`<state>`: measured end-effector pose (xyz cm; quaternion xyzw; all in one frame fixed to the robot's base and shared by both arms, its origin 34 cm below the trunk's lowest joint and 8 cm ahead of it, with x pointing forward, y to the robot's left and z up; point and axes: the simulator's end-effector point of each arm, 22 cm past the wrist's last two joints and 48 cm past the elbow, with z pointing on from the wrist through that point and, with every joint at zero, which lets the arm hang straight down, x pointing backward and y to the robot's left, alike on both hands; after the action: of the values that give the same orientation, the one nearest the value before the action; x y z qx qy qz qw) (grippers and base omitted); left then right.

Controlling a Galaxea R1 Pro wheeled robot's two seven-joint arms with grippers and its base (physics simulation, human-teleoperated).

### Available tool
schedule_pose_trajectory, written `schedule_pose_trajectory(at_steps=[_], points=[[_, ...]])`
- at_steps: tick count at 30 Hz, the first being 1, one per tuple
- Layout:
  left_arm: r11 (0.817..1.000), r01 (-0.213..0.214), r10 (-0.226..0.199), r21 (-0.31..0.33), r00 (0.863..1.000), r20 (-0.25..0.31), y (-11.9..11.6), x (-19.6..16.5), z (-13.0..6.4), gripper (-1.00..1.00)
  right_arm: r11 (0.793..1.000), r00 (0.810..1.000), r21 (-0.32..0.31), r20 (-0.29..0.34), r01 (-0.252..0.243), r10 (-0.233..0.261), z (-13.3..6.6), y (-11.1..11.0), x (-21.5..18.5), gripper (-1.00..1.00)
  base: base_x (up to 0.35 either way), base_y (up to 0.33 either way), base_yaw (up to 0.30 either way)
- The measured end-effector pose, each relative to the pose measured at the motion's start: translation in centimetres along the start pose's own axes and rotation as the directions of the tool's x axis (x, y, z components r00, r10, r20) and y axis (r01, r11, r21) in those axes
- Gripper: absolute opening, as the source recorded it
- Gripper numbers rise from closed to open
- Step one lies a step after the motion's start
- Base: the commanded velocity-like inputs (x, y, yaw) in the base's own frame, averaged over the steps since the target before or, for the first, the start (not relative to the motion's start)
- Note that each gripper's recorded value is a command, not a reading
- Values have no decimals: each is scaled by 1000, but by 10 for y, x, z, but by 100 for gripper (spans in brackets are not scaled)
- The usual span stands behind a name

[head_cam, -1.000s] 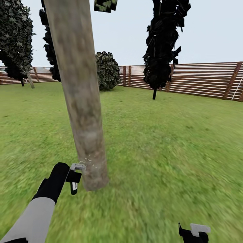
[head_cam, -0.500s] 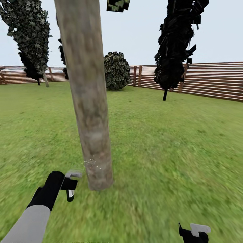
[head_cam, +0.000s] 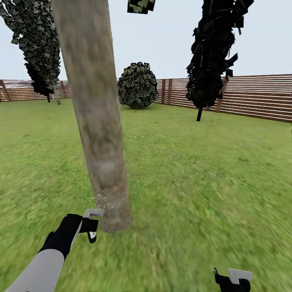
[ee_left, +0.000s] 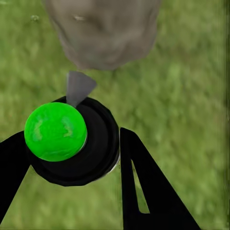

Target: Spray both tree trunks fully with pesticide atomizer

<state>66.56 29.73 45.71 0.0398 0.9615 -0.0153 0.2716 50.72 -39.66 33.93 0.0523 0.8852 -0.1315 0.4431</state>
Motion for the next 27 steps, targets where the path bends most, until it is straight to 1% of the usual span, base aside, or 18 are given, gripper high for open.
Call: schedule_pose_trajectory(at_steps=[4,7,9,12,19,22,27], points=[[1000,-2,2,-8,1000,-8,2,2,0,-100,1000,1000,0,1,0,0,0,0,0,100,-61,-277,30],[998,4,-5,-57,1000,-12,17,3,-1,-100,1000,1000,1,1,0,0,0,0,-1,100,-8,-277,202],[994,10,-11,-105,1000,-13,29,4,-2,-100,1000,1000,1,1,0,0,0,0,-1,100,-1,-278,266],[994,18,-19,-109,1000,-11,27,4,-2,-100,1000,1000,1,1,0,0,0,0,-1,100,0,-277,275],[994,13,-15,-108,1000,-11,24,3,-1,-100,1000,1000,1,1,0,0,0,0,-1,100,-50,-277,275],[994,12,-13,-107,1000,-11,23,3,-1,-100,1000,1000,1,1,0,0,0,0,-1,100,-8,-277,108],[994,9,-11,-107,1000,-12,23,3,-1,-100,1000,1000,1,1,0,0,0,0,-1,100,-1,-277,11]])
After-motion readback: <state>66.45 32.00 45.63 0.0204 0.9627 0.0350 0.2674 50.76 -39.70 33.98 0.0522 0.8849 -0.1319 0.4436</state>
